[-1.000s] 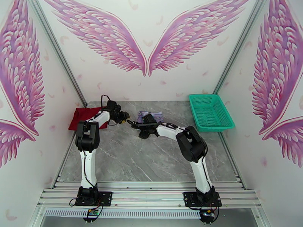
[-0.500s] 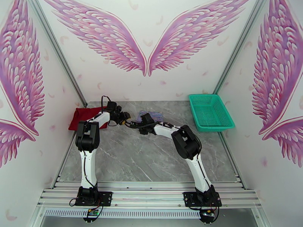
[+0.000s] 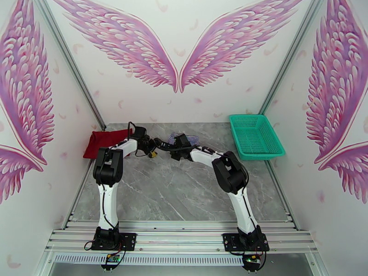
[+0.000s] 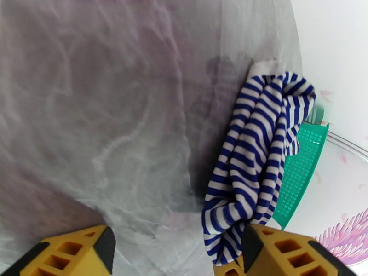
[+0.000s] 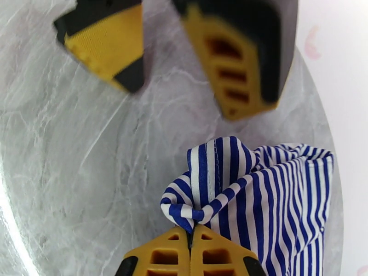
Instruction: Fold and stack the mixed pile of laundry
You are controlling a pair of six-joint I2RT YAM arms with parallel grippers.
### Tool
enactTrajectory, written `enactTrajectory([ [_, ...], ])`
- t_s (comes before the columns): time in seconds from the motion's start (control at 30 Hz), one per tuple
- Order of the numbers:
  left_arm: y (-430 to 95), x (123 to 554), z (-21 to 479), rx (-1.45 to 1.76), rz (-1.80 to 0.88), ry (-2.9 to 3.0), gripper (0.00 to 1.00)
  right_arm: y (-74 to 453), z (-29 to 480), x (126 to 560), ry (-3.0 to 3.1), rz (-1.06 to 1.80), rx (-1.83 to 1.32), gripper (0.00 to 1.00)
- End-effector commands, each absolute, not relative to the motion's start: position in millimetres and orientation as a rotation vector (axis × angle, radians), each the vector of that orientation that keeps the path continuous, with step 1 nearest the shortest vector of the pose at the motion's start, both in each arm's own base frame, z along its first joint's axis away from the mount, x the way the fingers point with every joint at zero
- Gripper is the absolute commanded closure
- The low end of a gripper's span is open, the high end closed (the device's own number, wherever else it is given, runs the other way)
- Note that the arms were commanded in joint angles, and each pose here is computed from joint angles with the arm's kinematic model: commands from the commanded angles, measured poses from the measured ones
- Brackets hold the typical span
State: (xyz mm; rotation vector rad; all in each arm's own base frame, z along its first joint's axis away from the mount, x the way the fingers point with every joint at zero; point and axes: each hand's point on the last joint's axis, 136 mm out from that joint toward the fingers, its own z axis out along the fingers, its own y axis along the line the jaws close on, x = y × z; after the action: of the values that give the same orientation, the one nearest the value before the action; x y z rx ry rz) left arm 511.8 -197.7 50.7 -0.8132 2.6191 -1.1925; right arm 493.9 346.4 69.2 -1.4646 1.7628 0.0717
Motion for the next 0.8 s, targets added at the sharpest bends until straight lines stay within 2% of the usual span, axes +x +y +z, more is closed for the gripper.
enactTrajectory([
  [0.0,-215,524,78,-0.866,-1.298,2.515,0.16,352,93,488,1.717,0.132,-1.431,1.00],
  [0.3,-245,536,72,-0.986,-1.379,2.461,0.14,349,91,485,1.719,0.146,-1.428,1.00],
  [0.43,-258,529,64,-1.020,-1.344,2.507,0.19,349,98,488,1.712,0.147,-1.400,1.00],
  [0.77,-255,522,57,-1.058,-1.260,2.546,0.18,347,113,493,1.691,0.166,-1.366,1.00],
])
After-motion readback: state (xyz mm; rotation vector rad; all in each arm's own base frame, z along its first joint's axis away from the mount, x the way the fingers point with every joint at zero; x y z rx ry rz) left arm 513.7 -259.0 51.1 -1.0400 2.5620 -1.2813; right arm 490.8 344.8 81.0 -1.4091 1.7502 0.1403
